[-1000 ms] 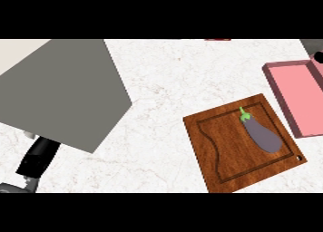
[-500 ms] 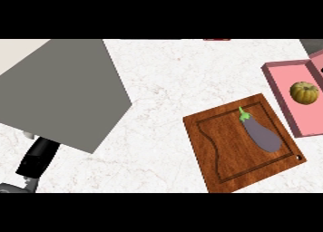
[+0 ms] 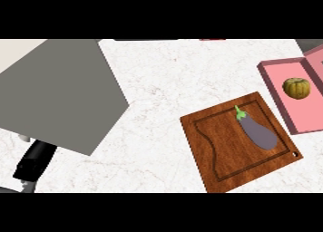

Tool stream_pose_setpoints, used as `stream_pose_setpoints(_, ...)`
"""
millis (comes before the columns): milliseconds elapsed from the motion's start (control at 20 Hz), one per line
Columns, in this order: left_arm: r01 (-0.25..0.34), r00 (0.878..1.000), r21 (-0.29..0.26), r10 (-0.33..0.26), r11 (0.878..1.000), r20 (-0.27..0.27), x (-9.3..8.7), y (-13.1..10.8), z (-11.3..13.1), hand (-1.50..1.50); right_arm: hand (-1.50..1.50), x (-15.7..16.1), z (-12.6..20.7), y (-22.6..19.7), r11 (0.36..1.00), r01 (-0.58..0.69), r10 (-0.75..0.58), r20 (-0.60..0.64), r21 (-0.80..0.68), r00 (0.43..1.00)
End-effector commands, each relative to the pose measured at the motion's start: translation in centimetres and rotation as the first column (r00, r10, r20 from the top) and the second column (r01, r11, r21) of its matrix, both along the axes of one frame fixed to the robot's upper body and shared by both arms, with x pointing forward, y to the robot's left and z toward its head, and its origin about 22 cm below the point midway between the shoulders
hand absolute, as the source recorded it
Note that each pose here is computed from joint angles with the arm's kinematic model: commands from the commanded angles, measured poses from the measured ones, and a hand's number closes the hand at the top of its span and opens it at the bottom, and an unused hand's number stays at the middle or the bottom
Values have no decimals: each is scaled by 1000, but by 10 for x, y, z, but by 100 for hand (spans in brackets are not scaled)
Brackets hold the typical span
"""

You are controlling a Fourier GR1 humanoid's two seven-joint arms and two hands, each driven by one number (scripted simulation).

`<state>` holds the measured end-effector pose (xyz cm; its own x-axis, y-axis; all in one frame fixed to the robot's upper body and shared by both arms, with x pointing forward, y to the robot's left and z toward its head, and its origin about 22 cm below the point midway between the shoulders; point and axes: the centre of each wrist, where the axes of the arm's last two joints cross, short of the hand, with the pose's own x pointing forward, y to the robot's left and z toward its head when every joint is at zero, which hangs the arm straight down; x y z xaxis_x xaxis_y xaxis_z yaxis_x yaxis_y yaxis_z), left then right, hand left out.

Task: Pick the squash from the cutting board and place it in the cardboard box

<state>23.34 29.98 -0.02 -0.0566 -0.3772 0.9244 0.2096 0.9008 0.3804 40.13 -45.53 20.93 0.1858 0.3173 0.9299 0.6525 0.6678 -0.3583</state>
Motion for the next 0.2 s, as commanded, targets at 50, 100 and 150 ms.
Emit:
stream_pose_setpoints(50,48,980,-13,-44,999,192,37,-20,52,0,-150,-30,-17,-39,984,116,-137,160,132,978)
stream_pose_setpoints(100,64,981,-34,-57,997,188,34,-17,49,0,-150,-35,-25,-44,981,139,-162,176,136,971)
stream_pose_setpoints(150,40,985,-15,-37,999,170,36,-1,47,0,-150,-46,-35,-54,983,142,-161,175,118,971)
